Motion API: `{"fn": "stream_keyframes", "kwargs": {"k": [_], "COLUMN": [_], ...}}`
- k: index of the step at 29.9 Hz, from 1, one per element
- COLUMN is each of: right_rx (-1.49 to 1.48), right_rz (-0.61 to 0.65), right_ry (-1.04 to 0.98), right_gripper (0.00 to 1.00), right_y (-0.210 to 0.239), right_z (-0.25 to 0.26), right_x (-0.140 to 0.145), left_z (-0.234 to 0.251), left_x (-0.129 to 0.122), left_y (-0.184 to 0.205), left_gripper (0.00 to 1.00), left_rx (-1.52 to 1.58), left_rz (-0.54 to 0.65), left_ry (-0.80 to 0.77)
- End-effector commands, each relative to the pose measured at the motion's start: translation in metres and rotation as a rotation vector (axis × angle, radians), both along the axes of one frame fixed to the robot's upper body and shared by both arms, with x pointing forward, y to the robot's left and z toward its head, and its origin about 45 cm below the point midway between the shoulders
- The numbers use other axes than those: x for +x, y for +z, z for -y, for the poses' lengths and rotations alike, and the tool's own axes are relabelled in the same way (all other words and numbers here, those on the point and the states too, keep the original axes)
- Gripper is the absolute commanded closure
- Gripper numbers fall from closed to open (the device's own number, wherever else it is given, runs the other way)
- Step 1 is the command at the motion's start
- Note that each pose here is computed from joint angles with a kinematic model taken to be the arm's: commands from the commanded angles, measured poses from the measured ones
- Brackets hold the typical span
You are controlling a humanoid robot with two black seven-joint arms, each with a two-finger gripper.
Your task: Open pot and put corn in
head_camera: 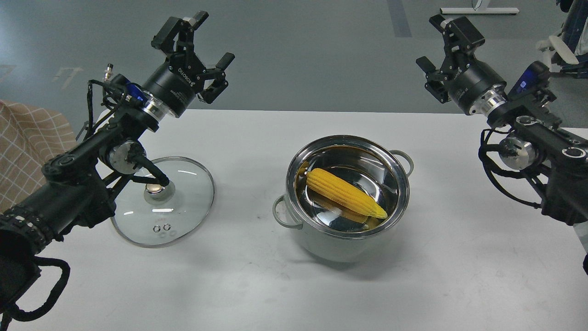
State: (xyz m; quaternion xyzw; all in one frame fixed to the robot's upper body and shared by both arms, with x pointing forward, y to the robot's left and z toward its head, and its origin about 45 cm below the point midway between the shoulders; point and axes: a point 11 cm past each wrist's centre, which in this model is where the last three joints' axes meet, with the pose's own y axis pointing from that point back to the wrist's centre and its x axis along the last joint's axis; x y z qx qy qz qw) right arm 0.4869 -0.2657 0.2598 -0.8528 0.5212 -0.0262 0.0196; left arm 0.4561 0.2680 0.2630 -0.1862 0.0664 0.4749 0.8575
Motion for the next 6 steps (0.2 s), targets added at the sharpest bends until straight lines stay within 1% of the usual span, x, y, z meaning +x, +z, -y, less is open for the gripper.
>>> {"fn": "stream_keyframes", "kwargs": {"k": [1,6], "right_rx": [0.045,0.070], "right_rz": [-0.030,-0.043], "right_ry": [-0.011,-0.015], "right_gripper": [0.00,0.00], "right_y": [-0.016,-0.023], "right_z": [-0.002,-0.006], "right_x": [-0.006,-0.009], "left_z": [0.003,0.006], "left_x": [-0.004,-0.009], "left_y": [-0.022,-0.033], "left_gripper": [0.02,0.02], "left_rx": [-0.016,-0.036], "left_rz": [-0.046,-0.069], "left_ry": [0.013,0.017]}}
